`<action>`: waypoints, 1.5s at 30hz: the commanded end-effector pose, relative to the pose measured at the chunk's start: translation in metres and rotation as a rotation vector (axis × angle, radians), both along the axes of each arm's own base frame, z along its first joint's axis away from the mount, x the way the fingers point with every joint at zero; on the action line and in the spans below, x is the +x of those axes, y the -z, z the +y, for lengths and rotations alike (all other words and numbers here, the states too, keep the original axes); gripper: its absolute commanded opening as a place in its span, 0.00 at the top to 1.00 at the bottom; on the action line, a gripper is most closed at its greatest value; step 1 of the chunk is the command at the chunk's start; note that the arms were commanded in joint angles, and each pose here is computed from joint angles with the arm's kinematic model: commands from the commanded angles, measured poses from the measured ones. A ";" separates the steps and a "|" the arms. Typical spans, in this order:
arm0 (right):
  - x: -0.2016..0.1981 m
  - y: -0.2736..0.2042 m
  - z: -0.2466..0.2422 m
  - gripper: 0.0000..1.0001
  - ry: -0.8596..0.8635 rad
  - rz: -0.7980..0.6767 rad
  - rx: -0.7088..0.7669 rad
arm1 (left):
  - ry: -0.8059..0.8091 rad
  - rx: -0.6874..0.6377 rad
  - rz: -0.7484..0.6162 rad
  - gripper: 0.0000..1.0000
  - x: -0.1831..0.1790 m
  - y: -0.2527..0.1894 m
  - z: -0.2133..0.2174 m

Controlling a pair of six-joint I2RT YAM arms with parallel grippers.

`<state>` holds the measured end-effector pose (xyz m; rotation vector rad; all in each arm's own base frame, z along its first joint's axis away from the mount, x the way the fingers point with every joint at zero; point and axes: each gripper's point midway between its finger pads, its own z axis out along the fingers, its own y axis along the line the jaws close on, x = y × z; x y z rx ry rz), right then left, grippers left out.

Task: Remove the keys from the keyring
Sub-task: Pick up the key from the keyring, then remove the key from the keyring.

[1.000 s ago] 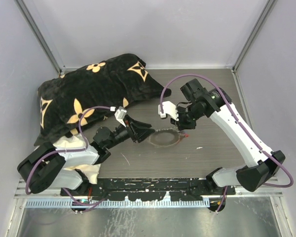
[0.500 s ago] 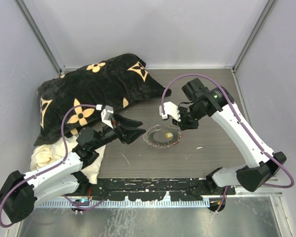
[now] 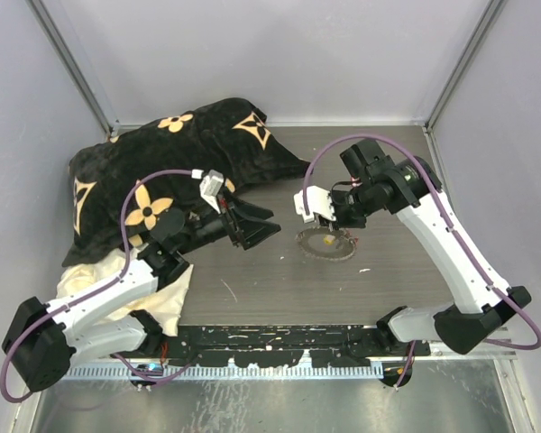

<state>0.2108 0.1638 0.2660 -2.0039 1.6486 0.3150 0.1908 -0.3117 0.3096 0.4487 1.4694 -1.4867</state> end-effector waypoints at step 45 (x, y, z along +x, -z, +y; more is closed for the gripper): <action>-0.029 -0.019 0.025 0.99 -0.397 -0.294 0.014 | 0.331 -0.092 -0.776 0.53 -0.036 0.009 -0.073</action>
